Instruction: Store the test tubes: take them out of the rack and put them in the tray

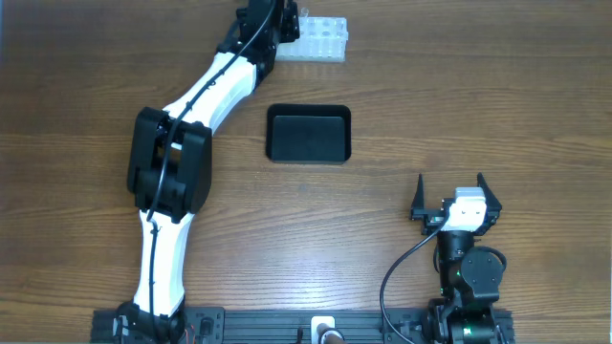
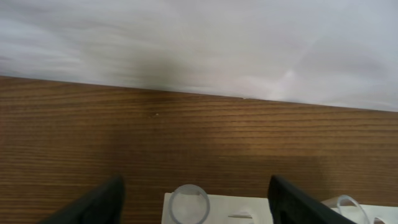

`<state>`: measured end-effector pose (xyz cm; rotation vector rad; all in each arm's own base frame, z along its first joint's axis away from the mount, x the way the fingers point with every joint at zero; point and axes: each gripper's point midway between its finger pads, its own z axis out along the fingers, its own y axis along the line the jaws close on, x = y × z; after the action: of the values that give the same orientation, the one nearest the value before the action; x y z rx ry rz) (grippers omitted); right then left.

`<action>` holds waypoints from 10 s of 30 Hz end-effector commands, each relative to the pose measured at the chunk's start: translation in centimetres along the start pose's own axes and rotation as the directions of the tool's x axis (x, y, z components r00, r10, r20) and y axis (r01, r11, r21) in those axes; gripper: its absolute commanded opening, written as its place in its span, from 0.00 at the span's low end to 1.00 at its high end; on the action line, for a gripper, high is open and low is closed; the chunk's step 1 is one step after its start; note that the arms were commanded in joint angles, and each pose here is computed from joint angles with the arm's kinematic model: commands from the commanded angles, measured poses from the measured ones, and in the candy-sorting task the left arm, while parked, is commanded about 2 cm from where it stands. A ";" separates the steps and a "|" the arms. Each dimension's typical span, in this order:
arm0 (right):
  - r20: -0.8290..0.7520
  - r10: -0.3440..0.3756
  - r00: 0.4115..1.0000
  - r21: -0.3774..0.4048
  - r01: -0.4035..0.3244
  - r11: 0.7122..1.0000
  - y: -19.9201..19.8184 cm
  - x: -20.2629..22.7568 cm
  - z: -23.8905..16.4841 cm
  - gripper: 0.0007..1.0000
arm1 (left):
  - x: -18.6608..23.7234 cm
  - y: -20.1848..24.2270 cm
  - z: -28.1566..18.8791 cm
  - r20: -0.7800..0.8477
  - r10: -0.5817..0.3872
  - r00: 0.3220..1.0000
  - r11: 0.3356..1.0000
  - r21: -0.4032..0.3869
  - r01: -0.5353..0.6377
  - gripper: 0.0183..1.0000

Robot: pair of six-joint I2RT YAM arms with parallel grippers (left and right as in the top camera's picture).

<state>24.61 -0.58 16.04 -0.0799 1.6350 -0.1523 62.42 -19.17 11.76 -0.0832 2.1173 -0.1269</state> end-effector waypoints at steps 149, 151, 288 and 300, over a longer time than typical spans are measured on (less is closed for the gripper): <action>-0.008 -0.005 1.000 0.015 0.005 1.000 -0.3 0.3 0.0 0.99 | 15.5 0.5 -13.9 -0.681 -0.076 0.728 0.960 -0.246 -0.130 0.13; -0.008 -0.005 1.000 0.015 0.005 1.000 -0.3 0.3 0.0 0.99 | 15.9 0.5 -13.4 -0.683 -0.072 0.727 0.961 -0.244 -0.133 0.13; -0.008 -0.005 1.000 0.015 0.005 1.000 -0.3 0.3 0.0 0.99 | 2.3 -5.5 1.0 -0.077 0.396 0.915 0.852 0.402 -0.335 0.48; -0.008 -0.005 1.000 0.015 0.005 1.000 -0.3 0.3 0.0 0.99 | 2.4 -5.7 0.9 -0.076 0.398 0.914 0.851 0.404 -0.336 0.33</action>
<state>24.61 -0.58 16.04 -0.0802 1.6350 -0.1526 61.97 -25.26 11.12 0.5730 2.1720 -0.3412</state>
